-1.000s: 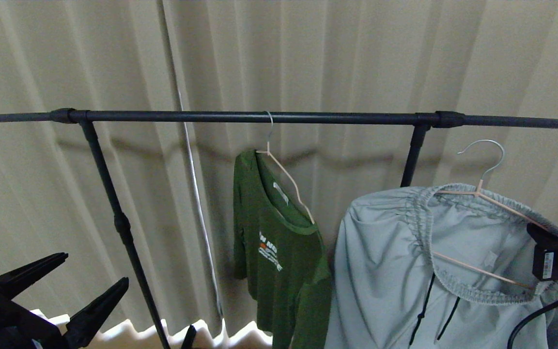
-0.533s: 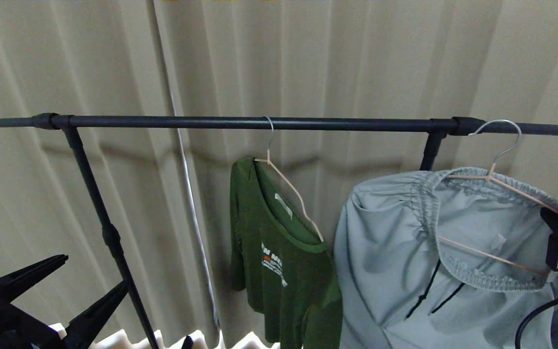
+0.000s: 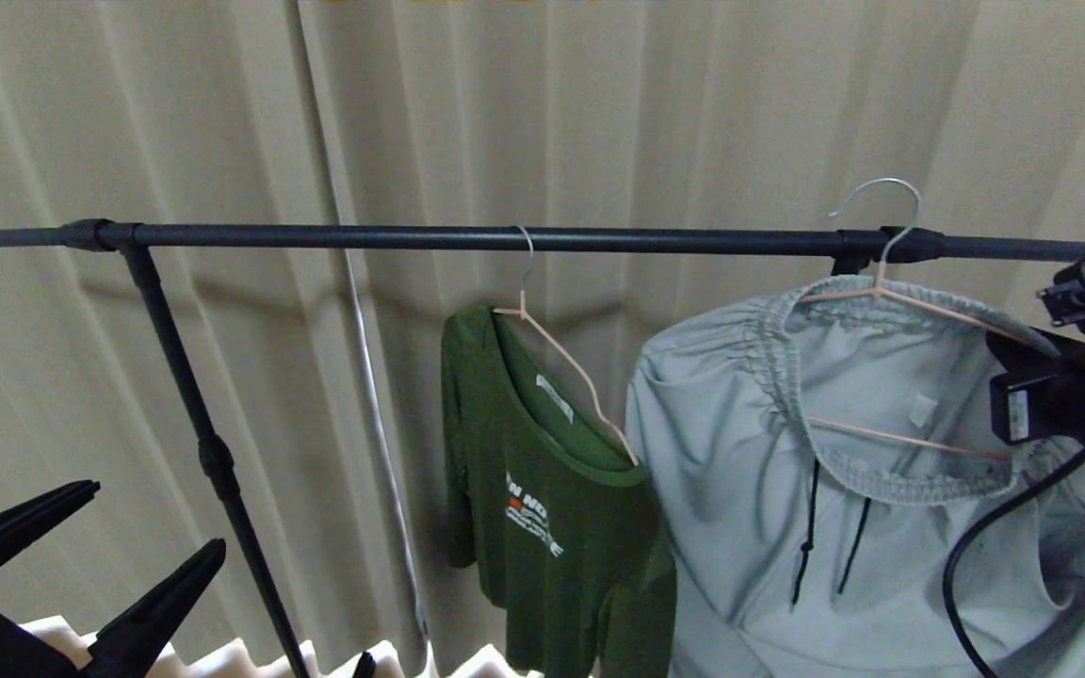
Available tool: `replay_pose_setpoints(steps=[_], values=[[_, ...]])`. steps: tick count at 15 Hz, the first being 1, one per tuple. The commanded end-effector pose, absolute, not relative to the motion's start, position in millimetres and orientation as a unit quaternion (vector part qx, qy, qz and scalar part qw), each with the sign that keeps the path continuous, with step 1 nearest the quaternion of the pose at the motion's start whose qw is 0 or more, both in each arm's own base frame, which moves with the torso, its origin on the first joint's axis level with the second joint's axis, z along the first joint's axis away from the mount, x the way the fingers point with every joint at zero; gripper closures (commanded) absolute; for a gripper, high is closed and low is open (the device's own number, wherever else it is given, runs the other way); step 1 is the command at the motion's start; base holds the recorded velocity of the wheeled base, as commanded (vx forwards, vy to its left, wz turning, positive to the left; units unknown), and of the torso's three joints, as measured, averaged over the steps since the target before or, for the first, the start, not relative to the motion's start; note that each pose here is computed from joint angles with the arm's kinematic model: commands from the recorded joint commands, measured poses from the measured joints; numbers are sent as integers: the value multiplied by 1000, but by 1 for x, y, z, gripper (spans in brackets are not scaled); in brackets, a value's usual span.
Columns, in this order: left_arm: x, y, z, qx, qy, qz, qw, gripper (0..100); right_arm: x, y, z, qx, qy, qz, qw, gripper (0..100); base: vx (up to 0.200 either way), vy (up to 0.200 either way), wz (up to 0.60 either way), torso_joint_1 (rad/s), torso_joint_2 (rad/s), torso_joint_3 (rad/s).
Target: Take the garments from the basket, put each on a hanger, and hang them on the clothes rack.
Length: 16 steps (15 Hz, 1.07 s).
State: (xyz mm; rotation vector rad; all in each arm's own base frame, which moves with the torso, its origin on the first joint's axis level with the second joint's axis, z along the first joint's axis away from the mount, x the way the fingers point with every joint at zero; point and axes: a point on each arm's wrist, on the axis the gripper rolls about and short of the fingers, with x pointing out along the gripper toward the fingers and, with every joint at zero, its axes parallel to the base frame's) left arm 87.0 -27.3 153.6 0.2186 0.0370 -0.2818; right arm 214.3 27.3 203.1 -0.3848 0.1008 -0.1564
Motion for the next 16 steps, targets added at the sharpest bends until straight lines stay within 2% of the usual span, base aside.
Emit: replay_pose_setpoints(steps=[1,6,16], values=[[82,-26,157,107,3,-139,984,0,239,46,194,-200,70,-57,976,100,0,0,0,0,0,0],[80,-26,157,106,-4,-142,984,0,269,52,184,-204,88,-60,973,100,0,0,0,0,0,0],[81,-26,156,107,1,-142,984,0,263,53,162,-212,123,-45,968,100,0,0,0,0,0,0]])
